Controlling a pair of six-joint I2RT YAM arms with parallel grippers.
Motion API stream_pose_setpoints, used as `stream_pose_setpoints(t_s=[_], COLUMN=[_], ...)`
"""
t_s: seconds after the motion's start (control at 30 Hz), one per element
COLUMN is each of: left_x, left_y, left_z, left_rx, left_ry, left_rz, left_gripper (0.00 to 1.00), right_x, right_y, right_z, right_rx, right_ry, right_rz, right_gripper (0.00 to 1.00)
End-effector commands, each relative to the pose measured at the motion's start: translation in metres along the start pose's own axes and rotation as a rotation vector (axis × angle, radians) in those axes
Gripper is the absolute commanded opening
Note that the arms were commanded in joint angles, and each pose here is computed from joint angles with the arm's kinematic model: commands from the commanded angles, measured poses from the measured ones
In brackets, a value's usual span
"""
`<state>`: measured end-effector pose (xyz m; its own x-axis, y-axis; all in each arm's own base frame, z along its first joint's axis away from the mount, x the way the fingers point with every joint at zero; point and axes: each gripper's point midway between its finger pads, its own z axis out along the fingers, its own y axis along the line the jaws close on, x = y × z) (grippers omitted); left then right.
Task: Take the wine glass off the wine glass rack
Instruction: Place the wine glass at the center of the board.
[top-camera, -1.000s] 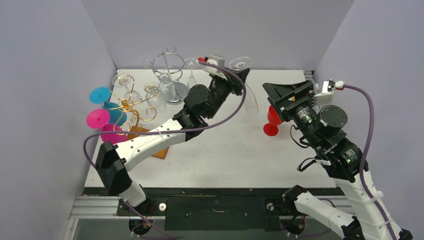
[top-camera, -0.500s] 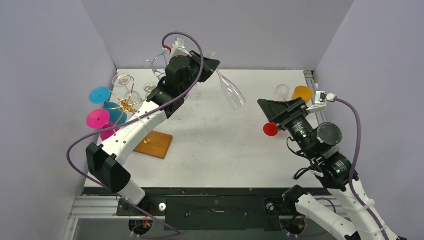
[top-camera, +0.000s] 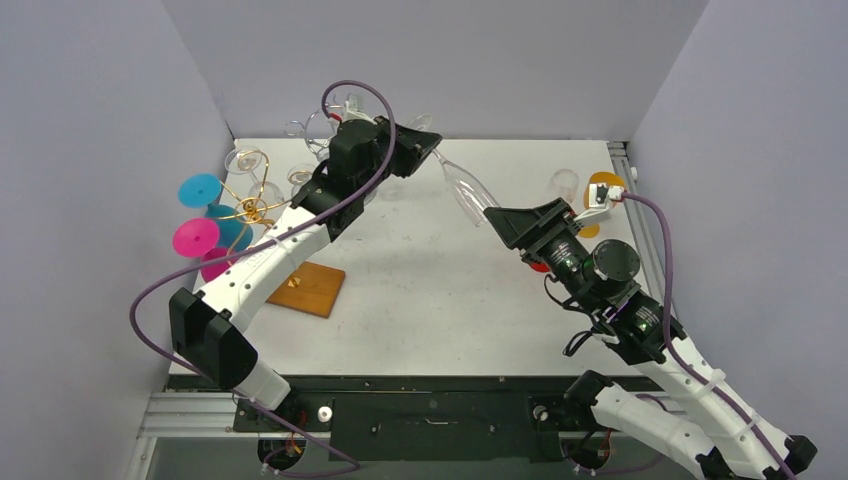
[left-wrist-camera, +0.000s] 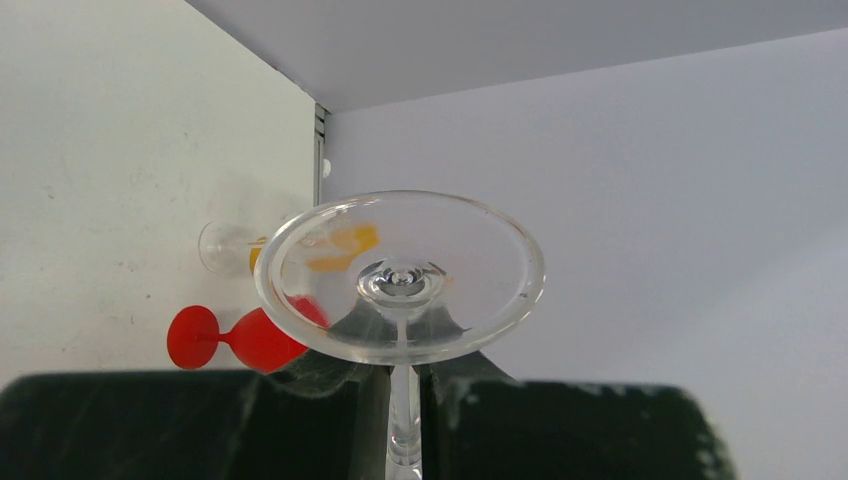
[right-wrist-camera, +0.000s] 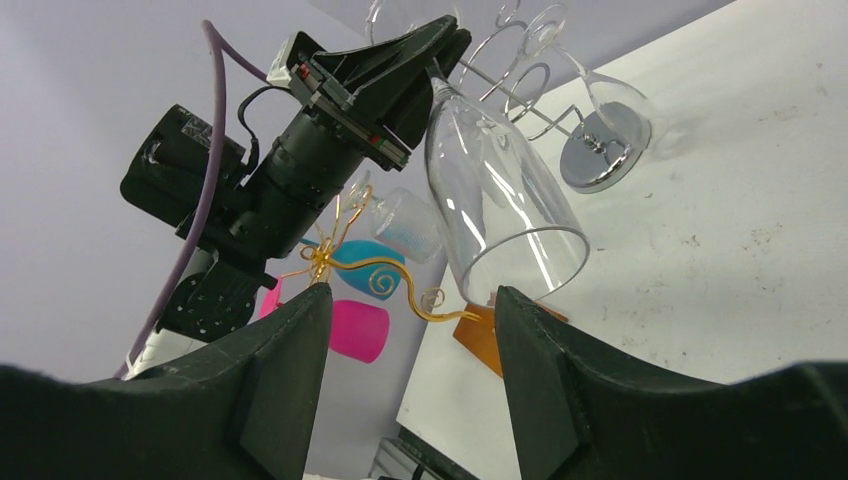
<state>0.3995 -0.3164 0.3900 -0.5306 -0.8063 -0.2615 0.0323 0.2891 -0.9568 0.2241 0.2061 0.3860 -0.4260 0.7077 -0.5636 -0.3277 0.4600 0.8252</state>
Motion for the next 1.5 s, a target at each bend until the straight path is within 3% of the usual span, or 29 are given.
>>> stream_pose_setpoints(t_s=[0.0, 0.77, 1.0, 1.1, 1.17, 1.27, 1.4, 1.47], left_x=[-0.01, 0.006, 0.014, 0.019, 0.023, 0.027, 0.03, 0.03], left_y=[-0.045, -0.035, -0.044, -0.046, -0.049, -0.049, -0.048, -0.046], left_z=[-0.022, -0.031, -0.037, -0.041, -0.044, -0.045, -0.046, -0.047], left_rx=[0.134, 0.199, 0.234, 0.255, 0.29, 0.303, 0.286, 0.272], left_ry=[-0.01, 0.001, 0.025, 0.047, 0.07, 0.096, 0.116, 0.117], left_rz=[-0.052, -0.091, -0.062, -0.067, -0.067, -0.062, -0.01, 0.017], left_gripper=[0.0, 0.0, 0.0, 0.0, 0.0, 0.13, 0.51, 0.63], right_x=[-0.007, -0.008, -0.008, -0.011, -0.014, -0.026, -0.043, -0.051], right_y=[0.002, 0.009, 0.011, 0.011, 0.015, 0.023, 0.026, 0.027], right_z=[0.008, 0.04, 0.043, 0.044, 0.044, 0.042, 0.037, 0.035], right_rx=[-0.017, -0.008, -0.009, -0.008, -0.013, -0.016, 0.012, 0.032], right_ry=[-0.056, -0.078, -0.072, -0.08, -0.088, -0.124, -0.176, -0.197], right_rz=[0.018, 0.058, 0.054, 0.054, 0.053, 0.047, 0.019, 0.002], right_gripper=[0.56, 0.36, 0.16, 0.01, 0.0, 0.0, 0.0, 0.0])
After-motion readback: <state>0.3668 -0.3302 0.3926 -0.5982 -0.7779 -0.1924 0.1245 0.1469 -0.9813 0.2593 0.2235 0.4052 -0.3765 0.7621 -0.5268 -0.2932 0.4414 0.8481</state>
